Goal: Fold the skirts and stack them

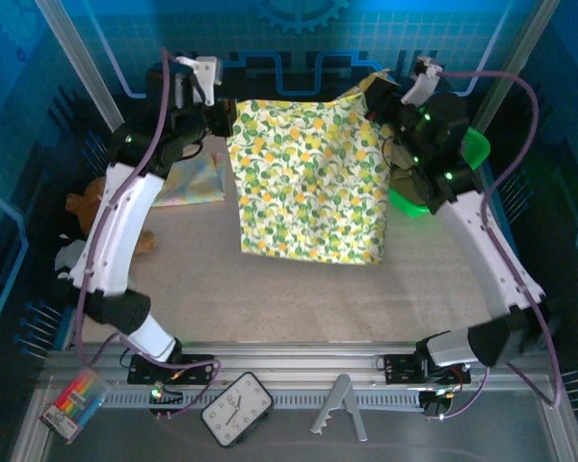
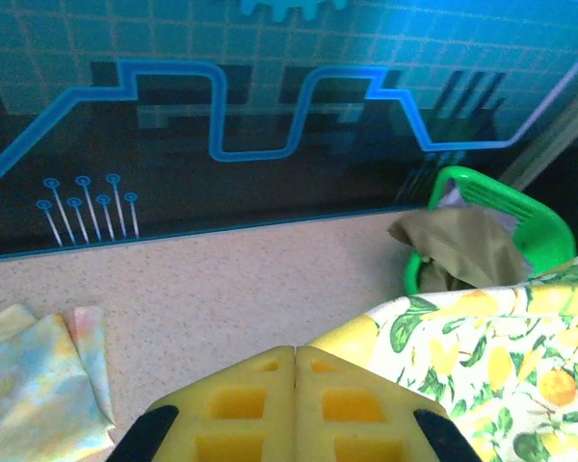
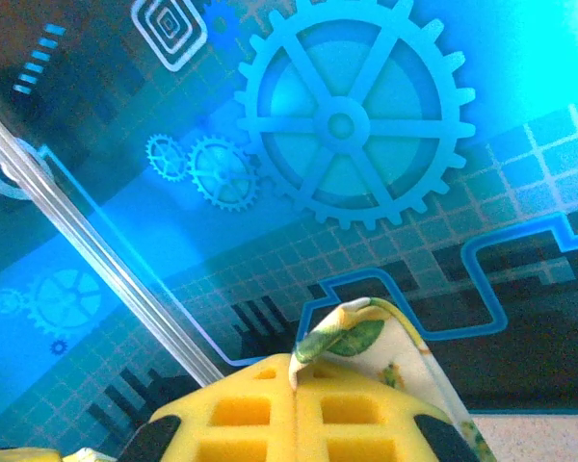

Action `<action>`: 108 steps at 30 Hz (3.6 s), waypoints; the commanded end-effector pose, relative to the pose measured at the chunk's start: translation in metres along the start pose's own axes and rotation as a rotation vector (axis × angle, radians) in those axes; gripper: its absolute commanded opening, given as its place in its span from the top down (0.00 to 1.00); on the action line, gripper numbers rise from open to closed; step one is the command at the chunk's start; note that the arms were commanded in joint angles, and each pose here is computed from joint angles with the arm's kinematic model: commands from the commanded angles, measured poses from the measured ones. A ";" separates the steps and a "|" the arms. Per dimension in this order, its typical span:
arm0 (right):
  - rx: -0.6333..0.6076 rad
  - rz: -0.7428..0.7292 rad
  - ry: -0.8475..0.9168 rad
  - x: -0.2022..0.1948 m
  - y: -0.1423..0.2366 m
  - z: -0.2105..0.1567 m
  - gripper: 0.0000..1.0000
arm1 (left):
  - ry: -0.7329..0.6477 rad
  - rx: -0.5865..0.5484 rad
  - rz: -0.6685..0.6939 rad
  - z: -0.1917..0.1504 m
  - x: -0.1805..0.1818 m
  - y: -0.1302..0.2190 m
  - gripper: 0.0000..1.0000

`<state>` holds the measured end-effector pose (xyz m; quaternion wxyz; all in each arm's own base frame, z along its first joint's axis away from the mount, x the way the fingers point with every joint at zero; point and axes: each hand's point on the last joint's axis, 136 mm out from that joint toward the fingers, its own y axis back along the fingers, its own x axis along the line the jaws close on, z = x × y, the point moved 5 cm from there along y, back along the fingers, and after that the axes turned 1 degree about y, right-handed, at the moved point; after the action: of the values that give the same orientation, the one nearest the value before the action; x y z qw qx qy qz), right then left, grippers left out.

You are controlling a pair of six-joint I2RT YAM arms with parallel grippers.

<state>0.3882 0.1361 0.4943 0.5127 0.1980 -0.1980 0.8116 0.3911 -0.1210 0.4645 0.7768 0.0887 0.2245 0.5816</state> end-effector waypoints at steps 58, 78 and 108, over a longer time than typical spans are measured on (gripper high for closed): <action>1.213 -0.283 -0.179 -0.117 0.157 -0.355 0.00 | 0.420 0.621 0.257 -0.283 0.051 -0.186 0.01; 1.169 -0.606 -0.310 -0.143 0.125 -0.378 0.00 | 0.447 0.722 0.114 -0.289 0.056 -0.300 0.01; 1.199 -0.609 -0.332 -0.136 0.146 -0.366 0.00 | 0.796 1.007 0.072 -0.405 -0.025 -0.058 0.01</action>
<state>0.2741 0.1769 0.1086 0.4702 0.6116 0.2499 0.5851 0.2676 -0.2199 0.0969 0.5058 0.2080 0.7262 0.4165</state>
